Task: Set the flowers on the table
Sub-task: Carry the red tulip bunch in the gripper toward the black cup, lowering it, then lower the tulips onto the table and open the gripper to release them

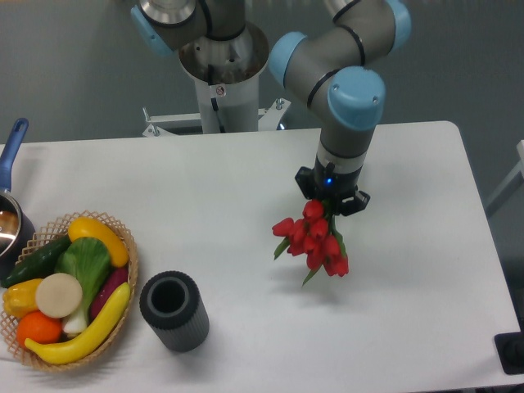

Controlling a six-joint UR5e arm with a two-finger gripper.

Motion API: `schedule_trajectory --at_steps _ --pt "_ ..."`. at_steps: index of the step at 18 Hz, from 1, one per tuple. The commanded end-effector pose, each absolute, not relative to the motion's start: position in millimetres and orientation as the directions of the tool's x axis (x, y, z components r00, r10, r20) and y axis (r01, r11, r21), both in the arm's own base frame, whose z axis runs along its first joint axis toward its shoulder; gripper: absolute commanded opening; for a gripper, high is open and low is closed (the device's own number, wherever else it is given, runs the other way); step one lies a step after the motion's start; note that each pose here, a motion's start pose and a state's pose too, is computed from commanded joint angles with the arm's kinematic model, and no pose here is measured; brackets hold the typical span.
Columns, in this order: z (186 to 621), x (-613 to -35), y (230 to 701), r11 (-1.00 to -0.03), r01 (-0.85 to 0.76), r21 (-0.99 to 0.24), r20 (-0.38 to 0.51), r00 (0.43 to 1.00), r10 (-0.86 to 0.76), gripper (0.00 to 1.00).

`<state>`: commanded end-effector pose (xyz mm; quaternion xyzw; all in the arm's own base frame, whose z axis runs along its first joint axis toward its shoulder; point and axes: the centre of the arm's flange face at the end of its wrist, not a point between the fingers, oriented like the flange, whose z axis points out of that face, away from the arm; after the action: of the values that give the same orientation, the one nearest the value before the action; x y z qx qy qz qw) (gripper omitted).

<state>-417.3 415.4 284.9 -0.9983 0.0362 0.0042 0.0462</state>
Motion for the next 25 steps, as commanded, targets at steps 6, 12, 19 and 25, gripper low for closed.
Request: schedule_trajectory --at_steps 6,12,19,25 --pt "272.5 -418.2 419.1 -0.994 -0.076 -0.083 0.006 0.997 -0.077 0.42" --pt "278.1 -423.5 418.0 -0.992 -0.073 -0.099 -0.03 0.997 -0.07 1.0" --pt "296.1 -441.9 396.8 -0.993 -0.036 -0.111 -0.079 0.996 -0.027 1.0" --pt "316.6 -475.5 355.2 -0.991 0.034 -0.131 -0.121 0.991 0.05 1.0"
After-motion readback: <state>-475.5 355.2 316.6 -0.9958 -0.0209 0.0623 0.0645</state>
